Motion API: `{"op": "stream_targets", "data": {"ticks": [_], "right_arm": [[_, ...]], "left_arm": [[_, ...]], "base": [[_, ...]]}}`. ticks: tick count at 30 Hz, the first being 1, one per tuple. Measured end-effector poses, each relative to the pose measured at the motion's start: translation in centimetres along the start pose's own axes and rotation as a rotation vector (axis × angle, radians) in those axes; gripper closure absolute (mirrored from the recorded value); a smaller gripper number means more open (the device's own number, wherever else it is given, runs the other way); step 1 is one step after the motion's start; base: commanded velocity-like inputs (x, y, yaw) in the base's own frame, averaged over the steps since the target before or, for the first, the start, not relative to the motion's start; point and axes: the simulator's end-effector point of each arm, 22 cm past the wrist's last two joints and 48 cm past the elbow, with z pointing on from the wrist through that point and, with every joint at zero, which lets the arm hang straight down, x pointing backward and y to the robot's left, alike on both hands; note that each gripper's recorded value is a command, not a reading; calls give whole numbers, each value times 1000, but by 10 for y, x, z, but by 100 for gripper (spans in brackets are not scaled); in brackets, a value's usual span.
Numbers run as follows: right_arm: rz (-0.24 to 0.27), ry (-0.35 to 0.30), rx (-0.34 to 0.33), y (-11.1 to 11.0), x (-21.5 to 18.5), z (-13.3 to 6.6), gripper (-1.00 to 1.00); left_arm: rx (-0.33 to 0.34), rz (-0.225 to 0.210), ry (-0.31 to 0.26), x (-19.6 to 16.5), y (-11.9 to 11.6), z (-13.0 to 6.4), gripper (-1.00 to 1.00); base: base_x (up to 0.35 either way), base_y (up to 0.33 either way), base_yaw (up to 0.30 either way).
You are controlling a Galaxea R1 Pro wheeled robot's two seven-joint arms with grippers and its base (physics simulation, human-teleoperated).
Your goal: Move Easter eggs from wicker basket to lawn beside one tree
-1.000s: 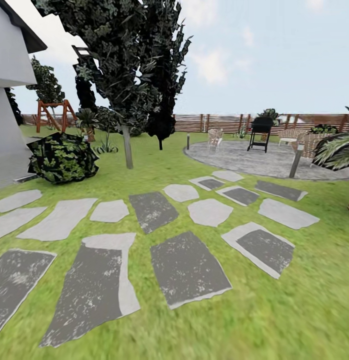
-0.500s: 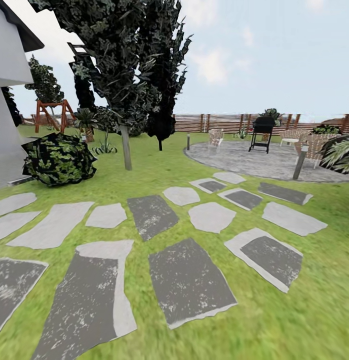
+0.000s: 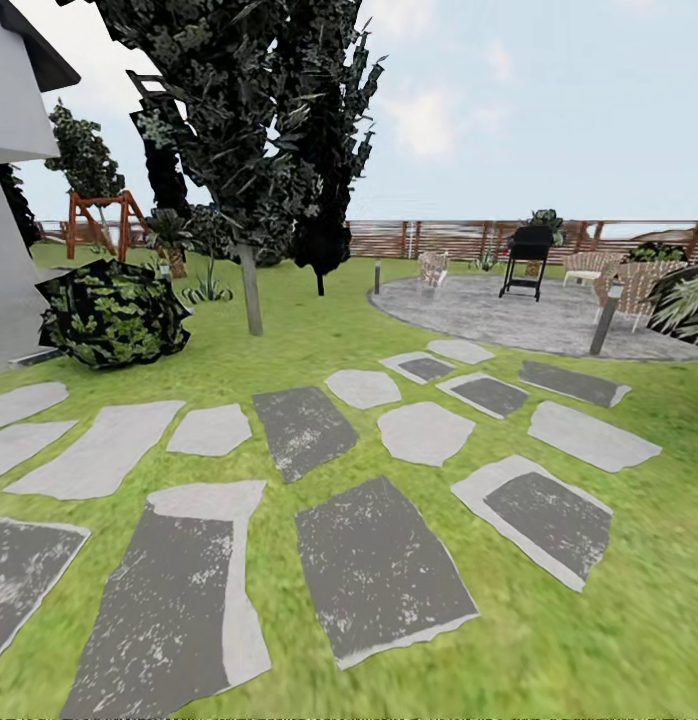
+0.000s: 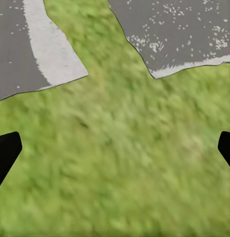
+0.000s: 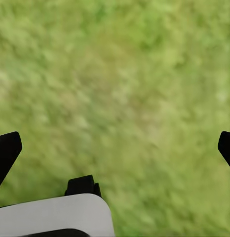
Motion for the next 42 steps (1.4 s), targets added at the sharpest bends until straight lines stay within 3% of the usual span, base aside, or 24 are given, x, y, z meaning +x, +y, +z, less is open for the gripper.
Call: {"op": "stream_targets", "data": {"ticks": [23, 39, 42], "right_arm": [[-6, 30, 4, -2, 12, -1, -100], [-6, 31, 4, -2, 12, -1, -100], [0, -10, 26, -15, -11, 6, -100]], "left_arm": [[-2, -1, 31, 14, 1, 2, -100], [-2, -2, 31, 14, 1, 2, -100], [0, -16, -4, 1, -3, 3, -100]], "base": [[3, 0, 0], [279, 0, 0], [0, 0, 0]]}}
